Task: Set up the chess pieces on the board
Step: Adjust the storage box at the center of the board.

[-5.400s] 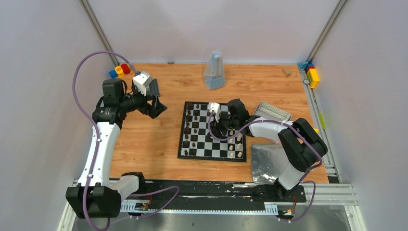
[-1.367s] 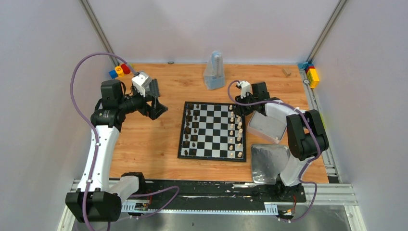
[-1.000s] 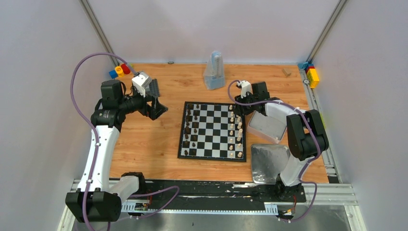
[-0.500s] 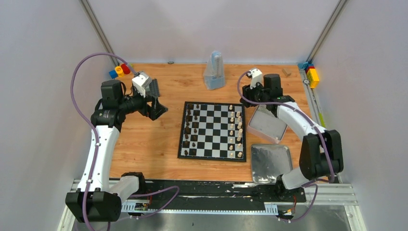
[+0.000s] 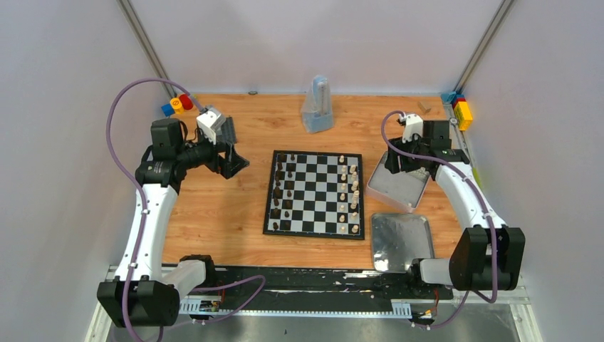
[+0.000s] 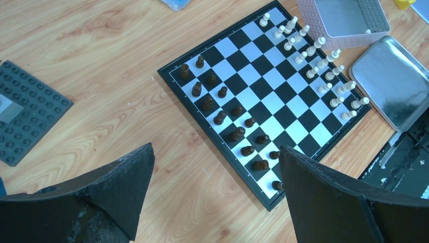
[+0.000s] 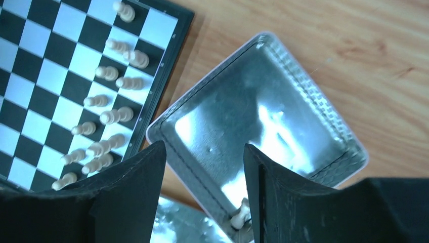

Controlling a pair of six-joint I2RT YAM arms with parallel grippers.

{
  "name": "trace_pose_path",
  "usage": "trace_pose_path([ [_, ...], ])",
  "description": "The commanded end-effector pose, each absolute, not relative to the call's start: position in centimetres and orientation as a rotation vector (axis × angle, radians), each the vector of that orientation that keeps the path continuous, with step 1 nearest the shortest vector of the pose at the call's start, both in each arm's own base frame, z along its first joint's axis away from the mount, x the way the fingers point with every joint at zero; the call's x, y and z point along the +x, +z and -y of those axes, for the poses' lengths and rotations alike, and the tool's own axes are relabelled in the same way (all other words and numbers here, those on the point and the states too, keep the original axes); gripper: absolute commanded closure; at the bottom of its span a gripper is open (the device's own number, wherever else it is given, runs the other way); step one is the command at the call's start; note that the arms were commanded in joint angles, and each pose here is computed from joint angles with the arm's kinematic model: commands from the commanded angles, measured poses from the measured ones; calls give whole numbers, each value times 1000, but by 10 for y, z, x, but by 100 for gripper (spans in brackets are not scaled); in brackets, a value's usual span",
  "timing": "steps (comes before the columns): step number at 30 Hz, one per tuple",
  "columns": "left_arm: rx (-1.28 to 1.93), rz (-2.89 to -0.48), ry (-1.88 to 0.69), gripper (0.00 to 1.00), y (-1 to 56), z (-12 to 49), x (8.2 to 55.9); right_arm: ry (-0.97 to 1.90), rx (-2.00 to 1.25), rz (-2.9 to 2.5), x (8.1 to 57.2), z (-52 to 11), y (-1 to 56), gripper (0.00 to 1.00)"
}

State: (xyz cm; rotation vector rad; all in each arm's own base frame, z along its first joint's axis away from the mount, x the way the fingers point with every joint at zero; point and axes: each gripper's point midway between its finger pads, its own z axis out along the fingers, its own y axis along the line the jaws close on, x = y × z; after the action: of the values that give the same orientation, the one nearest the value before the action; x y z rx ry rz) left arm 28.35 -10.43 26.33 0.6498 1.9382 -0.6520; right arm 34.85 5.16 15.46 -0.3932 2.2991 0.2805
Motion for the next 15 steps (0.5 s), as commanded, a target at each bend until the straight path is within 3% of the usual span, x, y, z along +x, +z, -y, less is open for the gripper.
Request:
trace_pose_path([
  [1, 672, -1887, -670, 0, 279, 108, 287, 382, -384, -2365, 329, -62, 147, 41],
  [15, 659, -1922, -679, 0, 266, 107, 295, 504, -255, -2502, 388, -75, 101, 42],
])
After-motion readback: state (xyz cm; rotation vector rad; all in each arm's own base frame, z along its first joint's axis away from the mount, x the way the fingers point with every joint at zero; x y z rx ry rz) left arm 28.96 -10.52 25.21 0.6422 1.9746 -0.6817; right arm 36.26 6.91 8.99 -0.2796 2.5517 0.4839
